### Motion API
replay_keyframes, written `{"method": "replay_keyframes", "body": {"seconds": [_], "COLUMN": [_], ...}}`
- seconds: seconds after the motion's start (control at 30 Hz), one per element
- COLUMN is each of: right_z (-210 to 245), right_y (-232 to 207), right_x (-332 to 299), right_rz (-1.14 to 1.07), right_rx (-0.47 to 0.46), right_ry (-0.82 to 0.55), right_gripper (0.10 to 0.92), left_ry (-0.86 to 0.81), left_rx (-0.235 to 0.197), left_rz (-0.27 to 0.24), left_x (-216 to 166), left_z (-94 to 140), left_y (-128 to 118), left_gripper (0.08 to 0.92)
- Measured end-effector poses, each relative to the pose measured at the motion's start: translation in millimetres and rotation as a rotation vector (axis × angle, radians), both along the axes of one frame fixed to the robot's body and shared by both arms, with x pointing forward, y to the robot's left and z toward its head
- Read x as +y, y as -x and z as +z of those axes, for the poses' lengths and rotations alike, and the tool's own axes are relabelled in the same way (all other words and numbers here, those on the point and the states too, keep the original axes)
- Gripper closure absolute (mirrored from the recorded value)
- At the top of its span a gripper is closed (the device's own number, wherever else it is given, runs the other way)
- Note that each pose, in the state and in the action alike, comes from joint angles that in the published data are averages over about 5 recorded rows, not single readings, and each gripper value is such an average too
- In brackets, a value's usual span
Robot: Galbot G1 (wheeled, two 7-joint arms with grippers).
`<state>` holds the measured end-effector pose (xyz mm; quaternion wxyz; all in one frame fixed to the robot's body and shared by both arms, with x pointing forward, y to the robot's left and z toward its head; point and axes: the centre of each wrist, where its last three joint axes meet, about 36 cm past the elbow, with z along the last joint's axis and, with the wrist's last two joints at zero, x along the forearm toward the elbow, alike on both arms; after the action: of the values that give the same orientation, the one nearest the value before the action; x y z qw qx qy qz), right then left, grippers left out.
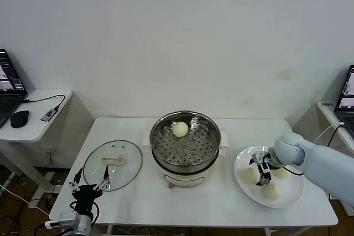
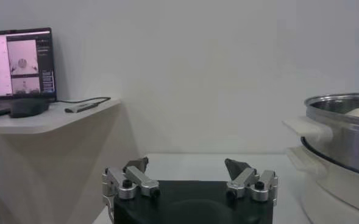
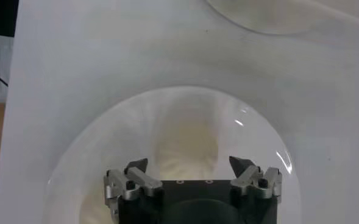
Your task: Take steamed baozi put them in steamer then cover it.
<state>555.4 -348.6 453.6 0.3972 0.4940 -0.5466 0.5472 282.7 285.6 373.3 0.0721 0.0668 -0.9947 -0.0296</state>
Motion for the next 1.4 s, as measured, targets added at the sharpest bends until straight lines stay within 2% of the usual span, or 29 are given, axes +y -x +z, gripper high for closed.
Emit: {"method": "replay_keyframes", "body": {"seconds": [0.5,0.73,1.07,1.4], "right_z": [1,17,94,194], "right_y": [-2,-3,-16,-38], "right_x": [-3,-8,-18,19], "right_rz": [-0.012,-0.017,-0.046,-0.028], "right_rx": [0.013,0.013,-0.058,-0.159], "right_ry": [0.012,0.008,-0.029,-0.114], "right_gripper": [0.453,0.479,0.479,0.469], "left_ry": [-0.002,-0.002,-0.009,-0.011], "left_rx": [-0.006,-0.007,-0.013,-0.014], "left_rz": [0.008,0.008,-0.003,-0.019], "left_x": [2,2,3,3], "left_z": [1,2,5,7], "left_y": [-1,-1,-1,-2], "left_gripper": [0.177,0.177,0.177,0.177]}}
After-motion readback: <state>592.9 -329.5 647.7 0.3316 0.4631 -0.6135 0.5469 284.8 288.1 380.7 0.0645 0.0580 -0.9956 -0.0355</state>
